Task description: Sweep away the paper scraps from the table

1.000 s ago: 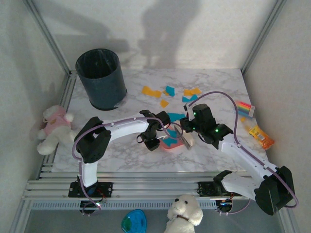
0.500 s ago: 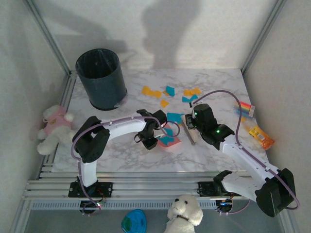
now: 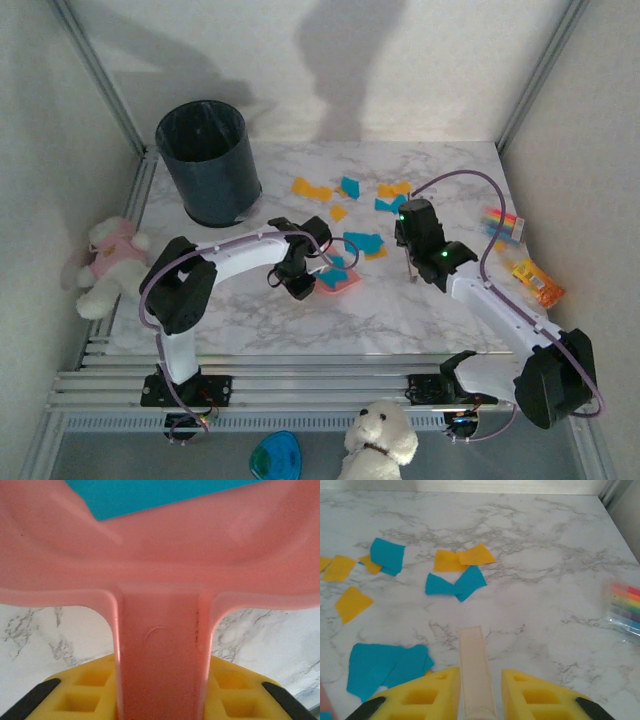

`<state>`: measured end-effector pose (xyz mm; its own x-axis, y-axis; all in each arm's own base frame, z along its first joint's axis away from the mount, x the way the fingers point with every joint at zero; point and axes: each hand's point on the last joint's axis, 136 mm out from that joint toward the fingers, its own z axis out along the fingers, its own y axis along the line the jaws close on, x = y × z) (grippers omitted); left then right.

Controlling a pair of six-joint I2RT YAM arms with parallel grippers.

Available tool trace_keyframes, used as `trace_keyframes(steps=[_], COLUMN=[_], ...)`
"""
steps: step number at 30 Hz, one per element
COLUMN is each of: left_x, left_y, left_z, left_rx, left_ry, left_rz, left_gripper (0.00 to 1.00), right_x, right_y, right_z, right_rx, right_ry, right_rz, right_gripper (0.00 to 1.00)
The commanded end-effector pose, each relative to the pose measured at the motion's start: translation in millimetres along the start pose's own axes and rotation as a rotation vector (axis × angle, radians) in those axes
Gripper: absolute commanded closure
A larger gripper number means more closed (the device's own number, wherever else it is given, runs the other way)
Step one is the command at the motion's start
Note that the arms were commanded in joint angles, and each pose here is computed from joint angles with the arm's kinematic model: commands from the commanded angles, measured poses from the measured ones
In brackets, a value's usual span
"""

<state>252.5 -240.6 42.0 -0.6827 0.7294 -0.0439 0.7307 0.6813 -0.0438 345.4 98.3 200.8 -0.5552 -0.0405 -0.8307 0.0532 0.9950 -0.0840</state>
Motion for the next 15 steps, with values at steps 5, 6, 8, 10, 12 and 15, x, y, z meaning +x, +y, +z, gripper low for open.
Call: trace_keyframes(steps=[5, 6, 8, 10, 12, 15], left_x=[-2, -3, -5, -6, -5, -4], left_y=[8, 8, 9, 10, 10, 6], left_z=[-4, -4, -4, -2, -1, 1], left_rx=[0.021, 0.02, 0.023, 0.025, 0.031, 0.058], left_ry=[0.033, 0.033, 0.034, 0.039, 0.051, 0.063], left_rz=[0.007, 0.008, 0.009, 0.011, 0.012, 0.019], left_gripper=[1.0, 1.0, 1.0, 1.0, 1.0, 1.0], right_x=[-37, -37, -38, -39, -40, -38], right_y=[11, 12, 15, 19, 25, 35], right_z=[16, 19, 26, 31, 36, 42], right_rx=[-0.004, -0.003, -0.006, -0.009, -0.031, -0.071], right_ry=[-0.073, -0.07, -0.061, -0.053, -0.052, -0.036], right_rz=[-0.01, -0.018, -0.032, -0.042, -0.05, -0.071], right_gripper=[1.0, 1.0, 1.0, 1.0, 1.0, 1.0])
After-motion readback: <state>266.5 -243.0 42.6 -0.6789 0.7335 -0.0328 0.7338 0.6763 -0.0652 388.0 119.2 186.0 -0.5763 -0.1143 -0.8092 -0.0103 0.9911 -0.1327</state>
